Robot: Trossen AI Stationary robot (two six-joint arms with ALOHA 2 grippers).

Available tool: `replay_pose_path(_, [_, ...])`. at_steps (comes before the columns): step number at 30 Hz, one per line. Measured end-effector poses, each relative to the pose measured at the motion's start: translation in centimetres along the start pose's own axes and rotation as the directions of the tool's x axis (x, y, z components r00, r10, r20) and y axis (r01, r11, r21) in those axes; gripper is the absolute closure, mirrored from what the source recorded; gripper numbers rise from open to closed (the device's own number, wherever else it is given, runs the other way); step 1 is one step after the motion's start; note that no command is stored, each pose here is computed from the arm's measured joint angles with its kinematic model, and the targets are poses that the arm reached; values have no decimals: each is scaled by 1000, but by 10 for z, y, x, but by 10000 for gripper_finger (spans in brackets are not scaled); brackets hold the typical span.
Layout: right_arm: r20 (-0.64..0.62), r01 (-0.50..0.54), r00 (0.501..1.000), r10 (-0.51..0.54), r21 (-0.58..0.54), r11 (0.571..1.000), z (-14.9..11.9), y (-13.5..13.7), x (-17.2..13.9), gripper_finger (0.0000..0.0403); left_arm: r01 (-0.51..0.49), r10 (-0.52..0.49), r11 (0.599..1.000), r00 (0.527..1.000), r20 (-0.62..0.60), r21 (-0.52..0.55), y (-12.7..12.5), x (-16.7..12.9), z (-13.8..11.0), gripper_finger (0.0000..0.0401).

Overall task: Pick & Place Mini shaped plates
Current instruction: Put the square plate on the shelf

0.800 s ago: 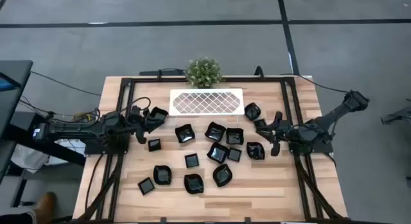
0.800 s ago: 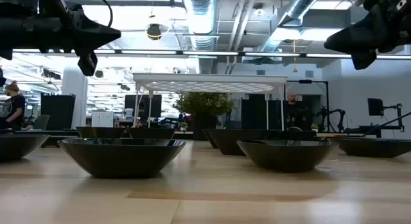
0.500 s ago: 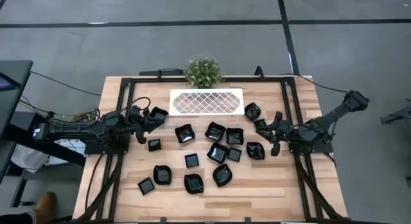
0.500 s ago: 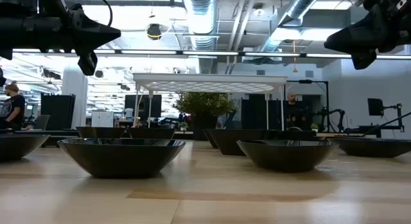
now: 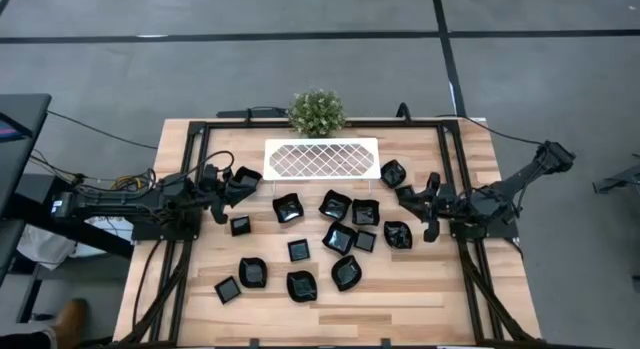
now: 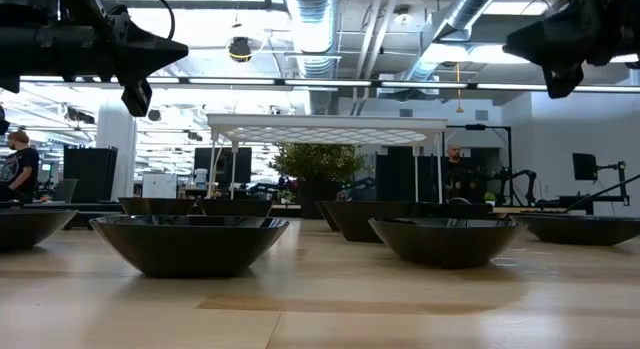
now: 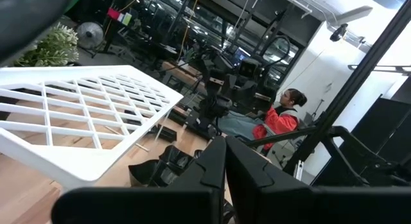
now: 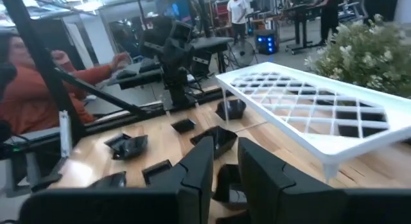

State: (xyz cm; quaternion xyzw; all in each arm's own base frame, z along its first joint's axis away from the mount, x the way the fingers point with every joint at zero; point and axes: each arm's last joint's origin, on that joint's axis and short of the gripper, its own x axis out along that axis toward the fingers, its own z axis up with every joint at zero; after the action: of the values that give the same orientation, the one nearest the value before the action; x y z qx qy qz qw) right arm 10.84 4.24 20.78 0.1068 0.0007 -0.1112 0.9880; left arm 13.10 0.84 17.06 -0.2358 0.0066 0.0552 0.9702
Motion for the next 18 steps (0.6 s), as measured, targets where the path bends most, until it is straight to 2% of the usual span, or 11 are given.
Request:
replay_pose_path(9, [20,-8,1000,9,-57,998,38,16,7,334,0,0,1000,1000,0,0,0,0,0,389])
replay_pose_path(13, [-38,64,997,-70,-135,989,54,26,14,334,1,-1,1000,1000,2,0,0,0,0,389])
replay_pose_path(18, [-104,222,963,-249,-214,951,74,34,23,336,2,-2,1000,1000,5,0,0,0,0,389])
